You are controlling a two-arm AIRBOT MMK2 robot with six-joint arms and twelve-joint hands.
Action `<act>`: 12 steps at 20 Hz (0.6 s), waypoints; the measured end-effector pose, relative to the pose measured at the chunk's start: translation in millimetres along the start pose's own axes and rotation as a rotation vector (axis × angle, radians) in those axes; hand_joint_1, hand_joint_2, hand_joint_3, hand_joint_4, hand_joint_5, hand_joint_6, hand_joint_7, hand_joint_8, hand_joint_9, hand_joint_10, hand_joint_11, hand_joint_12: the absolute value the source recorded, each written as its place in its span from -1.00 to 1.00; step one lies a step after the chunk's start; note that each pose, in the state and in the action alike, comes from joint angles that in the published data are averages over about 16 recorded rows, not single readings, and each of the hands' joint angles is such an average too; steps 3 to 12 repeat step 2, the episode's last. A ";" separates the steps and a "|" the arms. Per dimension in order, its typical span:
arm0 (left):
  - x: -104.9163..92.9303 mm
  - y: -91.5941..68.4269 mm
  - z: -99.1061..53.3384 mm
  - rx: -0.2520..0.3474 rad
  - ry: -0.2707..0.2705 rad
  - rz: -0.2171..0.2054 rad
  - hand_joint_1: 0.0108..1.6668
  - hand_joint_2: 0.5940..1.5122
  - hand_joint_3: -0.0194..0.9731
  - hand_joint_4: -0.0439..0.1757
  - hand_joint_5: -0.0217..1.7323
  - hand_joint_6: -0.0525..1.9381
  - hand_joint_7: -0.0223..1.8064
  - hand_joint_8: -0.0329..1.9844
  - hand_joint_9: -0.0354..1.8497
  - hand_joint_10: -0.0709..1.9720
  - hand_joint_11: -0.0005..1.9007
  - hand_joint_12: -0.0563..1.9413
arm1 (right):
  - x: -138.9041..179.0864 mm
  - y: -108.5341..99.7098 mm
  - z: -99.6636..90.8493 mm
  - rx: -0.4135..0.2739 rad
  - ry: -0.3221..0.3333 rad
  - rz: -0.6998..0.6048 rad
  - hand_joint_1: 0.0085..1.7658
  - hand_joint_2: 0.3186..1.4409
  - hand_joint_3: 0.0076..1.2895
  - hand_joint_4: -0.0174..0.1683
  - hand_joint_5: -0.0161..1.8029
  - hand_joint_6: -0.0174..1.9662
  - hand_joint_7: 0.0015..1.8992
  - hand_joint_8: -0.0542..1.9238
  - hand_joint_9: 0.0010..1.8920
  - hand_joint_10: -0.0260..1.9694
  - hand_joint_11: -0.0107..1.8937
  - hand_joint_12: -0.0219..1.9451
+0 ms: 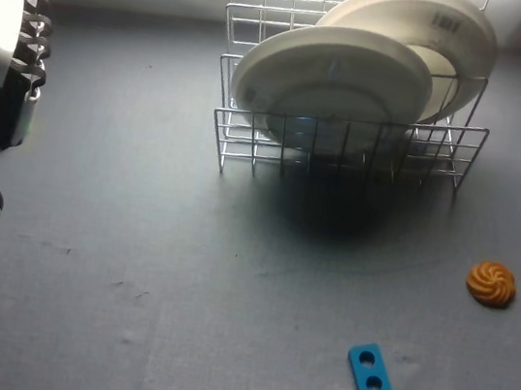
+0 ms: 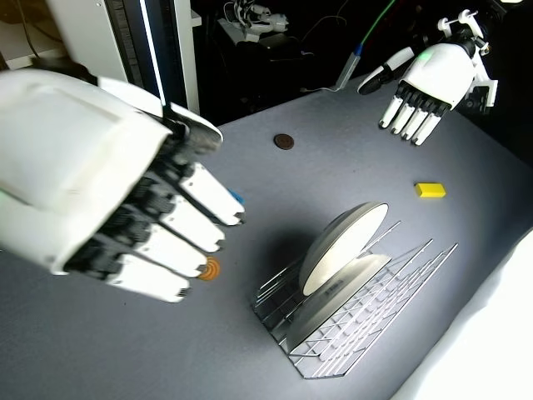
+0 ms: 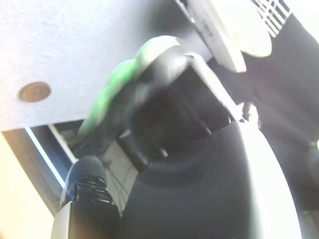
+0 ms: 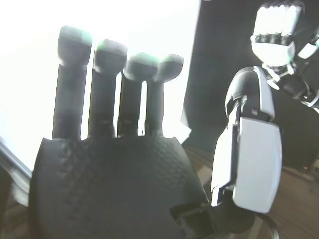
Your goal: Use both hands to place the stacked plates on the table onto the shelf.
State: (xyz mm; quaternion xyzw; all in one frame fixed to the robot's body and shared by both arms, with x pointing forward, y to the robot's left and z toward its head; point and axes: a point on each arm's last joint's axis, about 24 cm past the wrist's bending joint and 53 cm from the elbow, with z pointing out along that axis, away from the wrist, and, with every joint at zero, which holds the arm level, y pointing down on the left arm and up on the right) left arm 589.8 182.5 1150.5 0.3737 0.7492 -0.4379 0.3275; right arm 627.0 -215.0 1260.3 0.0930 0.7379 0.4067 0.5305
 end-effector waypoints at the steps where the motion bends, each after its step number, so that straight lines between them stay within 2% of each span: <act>1: -0.2 0.0 -0.2 0.000 -0.001 0.000 -0.94 0.28 -0.93 -0.46 0.21 0.73 0.26 0.66 0.17 0.71 0.06 0.94 | 0.0 -1.1 -2.1 0.005 0.000 -0.004 -0.44 0.18 -1.00 -0.85 -0.13 0.64 -0.08 0.83 -0.10 0.88 -0.19 0.96; 2: -0.5 -0.1 -0.4 0.000 -0.002 0.000 -0.93 0.27 -0.93 -0.45 0.27 0.84 0.32 0.78 0.24 0.82 0.15 0.97 | -0.3 -2.0 -4.3 0.009 -0.001 -0.007 -0.46 0.16 -1.00 -0.84 -0.14 0.76 -0.07 0.92 -0.07 0.93 -0.15 0.97; 12: -0.5 -0.1 -0.4 0.000 -0.002 0.000 -0.93 0.27 -0.93 -0.45 0.27 0.84 0.32 0.78 0.24 0.82 0.15 0.97 | -0.3 -2.0 -4.3 0.009 -0.001 -0.007 -0.46 0.16 -1.00 -0.84 -0.14 0.76 -0.07 0.92 -0.07 0.93 -0.15 0.97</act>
